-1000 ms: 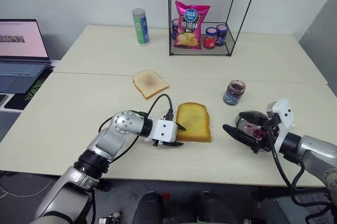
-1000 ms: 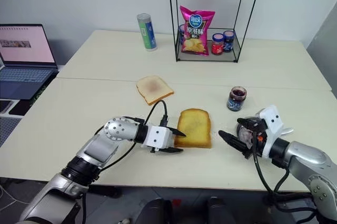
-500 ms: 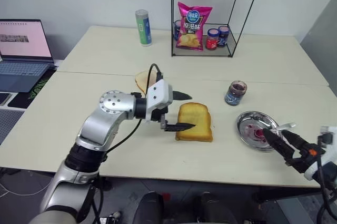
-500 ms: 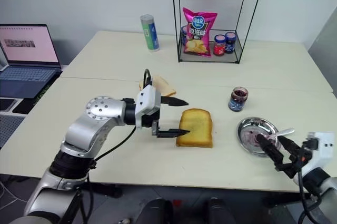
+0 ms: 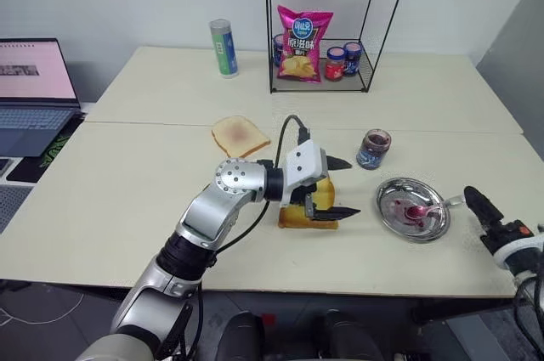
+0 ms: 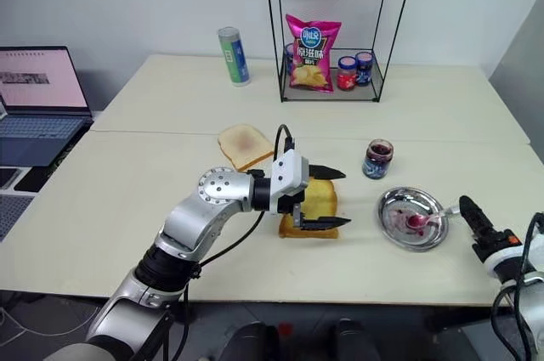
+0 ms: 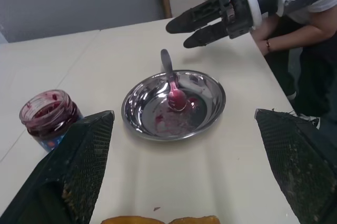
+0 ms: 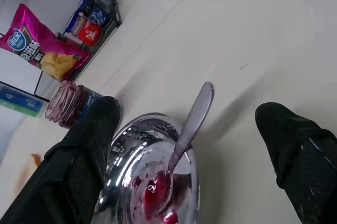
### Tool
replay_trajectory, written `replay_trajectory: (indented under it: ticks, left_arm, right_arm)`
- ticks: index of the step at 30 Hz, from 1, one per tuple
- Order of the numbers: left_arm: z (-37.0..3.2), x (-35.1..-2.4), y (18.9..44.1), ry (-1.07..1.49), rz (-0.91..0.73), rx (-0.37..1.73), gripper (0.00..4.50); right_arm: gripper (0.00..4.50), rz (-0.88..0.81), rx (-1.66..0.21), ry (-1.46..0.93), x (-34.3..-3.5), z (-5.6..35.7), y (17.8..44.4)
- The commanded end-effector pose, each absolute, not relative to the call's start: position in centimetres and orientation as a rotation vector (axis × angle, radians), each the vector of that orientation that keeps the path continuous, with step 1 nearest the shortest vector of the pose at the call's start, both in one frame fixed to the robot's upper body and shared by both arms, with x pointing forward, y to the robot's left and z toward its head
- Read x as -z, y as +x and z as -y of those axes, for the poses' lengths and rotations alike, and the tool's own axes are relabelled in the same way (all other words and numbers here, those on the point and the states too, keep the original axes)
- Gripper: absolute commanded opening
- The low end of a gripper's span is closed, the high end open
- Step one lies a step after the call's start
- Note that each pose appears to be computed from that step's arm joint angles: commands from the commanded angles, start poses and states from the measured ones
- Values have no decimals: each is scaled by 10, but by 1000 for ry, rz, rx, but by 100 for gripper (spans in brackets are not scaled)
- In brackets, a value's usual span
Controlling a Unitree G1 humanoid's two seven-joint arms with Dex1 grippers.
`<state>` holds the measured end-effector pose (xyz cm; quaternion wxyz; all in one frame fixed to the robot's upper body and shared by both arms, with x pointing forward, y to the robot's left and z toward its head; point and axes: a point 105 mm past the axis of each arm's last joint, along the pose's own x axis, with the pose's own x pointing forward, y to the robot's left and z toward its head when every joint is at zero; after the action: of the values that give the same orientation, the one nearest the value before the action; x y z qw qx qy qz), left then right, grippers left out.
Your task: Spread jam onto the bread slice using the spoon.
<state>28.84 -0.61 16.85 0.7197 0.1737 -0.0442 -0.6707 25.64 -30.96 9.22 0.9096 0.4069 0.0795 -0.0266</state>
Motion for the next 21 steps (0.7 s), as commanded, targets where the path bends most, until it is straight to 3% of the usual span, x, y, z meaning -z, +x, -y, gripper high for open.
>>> replay_trajectory:
  ticks: [1, 17, 21]
  left_arm:
    - [6, -176, 282, 420, 141, 1487, 448]
    - [2, -178, 281, 440, 122, 1448, 448]
    - [3, -180, 282, 442, 125, 1452, 450]
  right_arm:
    - [450, -150, 36, 861, -92, 313, 264]
    - [450, -177, -8, 902, -80, 316, 288]
    - [379, -181, -22, 894, -79, 311, 296]
